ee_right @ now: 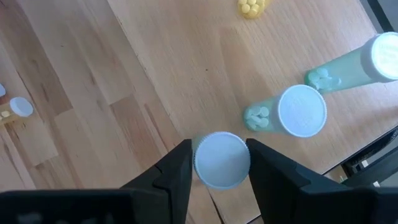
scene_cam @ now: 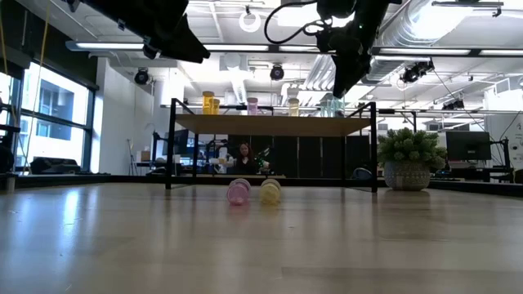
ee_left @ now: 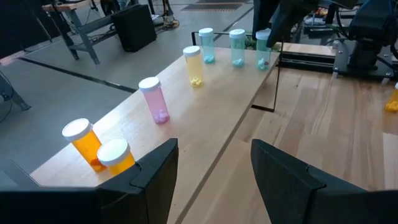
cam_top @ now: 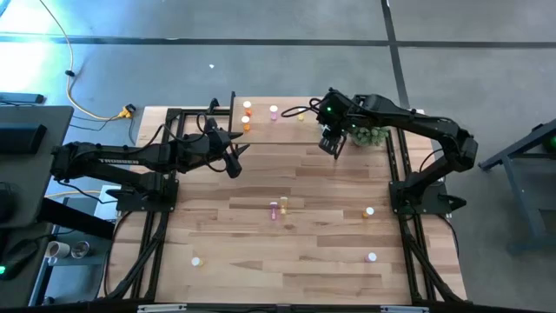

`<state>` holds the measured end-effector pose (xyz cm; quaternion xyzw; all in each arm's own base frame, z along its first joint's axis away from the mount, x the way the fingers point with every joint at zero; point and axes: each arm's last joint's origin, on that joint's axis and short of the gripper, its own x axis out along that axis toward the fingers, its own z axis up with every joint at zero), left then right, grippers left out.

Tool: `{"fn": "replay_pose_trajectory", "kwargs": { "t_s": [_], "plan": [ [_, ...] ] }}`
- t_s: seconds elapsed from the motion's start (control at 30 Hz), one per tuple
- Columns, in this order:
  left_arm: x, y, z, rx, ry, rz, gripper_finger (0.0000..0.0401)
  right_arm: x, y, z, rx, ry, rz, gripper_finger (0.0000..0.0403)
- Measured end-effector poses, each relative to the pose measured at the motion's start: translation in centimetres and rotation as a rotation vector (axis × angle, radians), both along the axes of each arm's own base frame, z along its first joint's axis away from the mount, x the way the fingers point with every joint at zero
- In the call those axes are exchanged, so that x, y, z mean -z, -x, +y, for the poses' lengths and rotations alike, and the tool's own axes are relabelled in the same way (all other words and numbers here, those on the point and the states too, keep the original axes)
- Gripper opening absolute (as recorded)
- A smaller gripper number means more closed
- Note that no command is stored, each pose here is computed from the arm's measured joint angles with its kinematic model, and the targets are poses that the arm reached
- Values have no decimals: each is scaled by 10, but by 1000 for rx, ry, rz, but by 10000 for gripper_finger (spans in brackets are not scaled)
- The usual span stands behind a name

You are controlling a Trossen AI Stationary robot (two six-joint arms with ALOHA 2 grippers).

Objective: Pick and place medicine bottles onto shelf by color
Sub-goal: Put the green pill bottle on the shelf aligned with the other green pill bottles, then put the top yellow pill bottle on the shelf aligned with the other yellow pill bottle

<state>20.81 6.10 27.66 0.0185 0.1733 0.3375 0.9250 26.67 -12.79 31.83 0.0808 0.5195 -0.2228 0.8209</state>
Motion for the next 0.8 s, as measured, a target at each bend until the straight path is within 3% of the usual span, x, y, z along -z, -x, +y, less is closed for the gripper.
{"fn": "replay_pose_trajectory", "kwargs": {
  "t_s": [0.4,0.8],
  "plan": [
    [0,0,0,3,1,0,193,-2,-2,-1,0,27,-12,174],
    [0,0,0,3,1,1,193,-34,-5,-3,-7,78,-109,174]
  ]
}}
